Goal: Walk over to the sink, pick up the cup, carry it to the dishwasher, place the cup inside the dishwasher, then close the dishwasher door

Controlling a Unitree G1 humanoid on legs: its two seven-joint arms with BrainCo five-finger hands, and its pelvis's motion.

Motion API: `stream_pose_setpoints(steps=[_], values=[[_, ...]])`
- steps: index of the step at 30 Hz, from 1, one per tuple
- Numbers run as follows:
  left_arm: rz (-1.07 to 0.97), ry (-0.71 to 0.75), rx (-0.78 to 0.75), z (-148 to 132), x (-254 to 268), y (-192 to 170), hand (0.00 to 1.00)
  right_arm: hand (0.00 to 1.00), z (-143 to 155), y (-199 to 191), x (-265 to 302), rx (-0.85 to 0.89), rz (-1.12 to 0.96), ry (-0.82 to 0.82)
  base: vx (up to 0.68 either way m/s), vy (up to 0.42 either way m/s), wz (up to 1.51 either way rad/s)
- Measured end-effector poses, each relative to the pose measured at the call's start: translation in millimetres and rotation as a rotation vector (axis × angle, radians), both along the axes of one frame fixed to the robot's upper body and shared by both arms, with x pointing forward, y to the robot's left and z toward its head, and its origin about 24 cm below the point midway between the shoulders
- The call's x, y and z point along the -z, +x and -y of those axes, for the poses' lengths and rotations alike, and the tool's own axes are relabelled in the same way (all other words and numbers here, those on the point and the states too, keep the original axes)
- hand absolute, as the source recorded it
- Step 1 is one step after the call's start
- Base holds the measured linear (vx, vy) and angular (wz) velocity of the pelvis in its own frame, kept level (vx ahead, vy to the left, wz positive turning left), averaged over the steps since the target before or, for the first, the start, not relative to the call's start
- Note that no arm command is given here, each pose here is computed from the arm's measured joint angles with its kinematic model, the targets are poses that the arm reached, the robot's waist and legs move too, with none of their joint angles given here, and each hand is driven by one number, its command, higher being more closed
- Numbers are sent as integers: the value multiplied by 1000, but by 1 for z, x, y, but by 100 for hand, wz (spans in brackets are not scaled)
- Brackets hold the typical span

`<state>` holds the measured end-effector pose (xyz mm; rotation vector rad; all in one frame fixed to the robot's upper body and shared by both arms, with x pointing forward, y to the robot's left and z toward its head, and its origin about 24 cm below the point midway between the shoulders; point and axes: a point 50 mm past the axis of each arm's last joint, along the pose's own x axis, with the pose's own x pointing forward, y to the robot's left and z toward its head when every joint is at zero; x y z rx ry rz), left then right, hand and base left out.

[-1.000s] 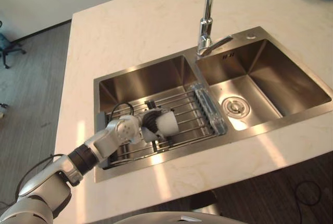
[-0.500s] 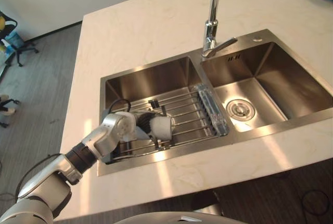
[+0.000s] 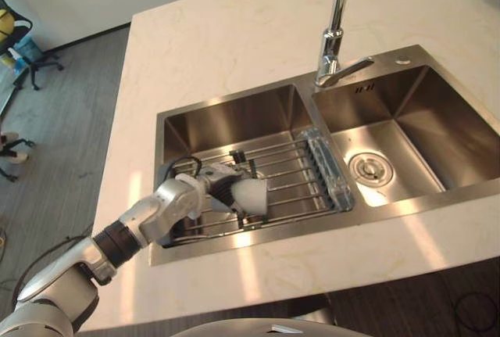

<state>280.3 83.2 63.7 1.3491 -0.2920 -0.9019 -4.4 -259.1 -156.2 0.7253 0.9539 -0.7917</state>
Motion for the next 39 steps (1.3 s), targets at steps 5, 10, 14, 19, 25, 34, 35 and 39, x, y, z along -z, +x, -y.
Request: stream_pose_setpoints(steps=[5,10,14,19,25,34,35,39], values=[[37,-99,14,-5,10,-9,100,0,0,0,0,-10,1,1,-36,-7,2],[97,-226,-8,-11,16,-17,100,0,0,2,0,-32,5,-10,-25,-7,11],[178,-359,-79,-19,14,-22,100,0,2,4,-1,-53,1,-11,-1,-1,1],[520,-684,-231,-51,-48,-22,100,0,-1,5,0,-49,-5,0,-23,-4,19],[699,-1131,-393,-85,-97,-35,100,0,-1,12,1,-35,4,4,-28,-10,19],[258,-2041,-666,-118,-69,-50,100,0,-15,34,4,-75,-18,44,-56,-5,11],[184,-2120,-698,-120,-62,-50,100,0,-16,34,4,-85,-27,47,0,0,0],[34,-2299,-750,-122,-47,-51,100,0,-20,36,5,-128,-53,45,-3,1,1]])
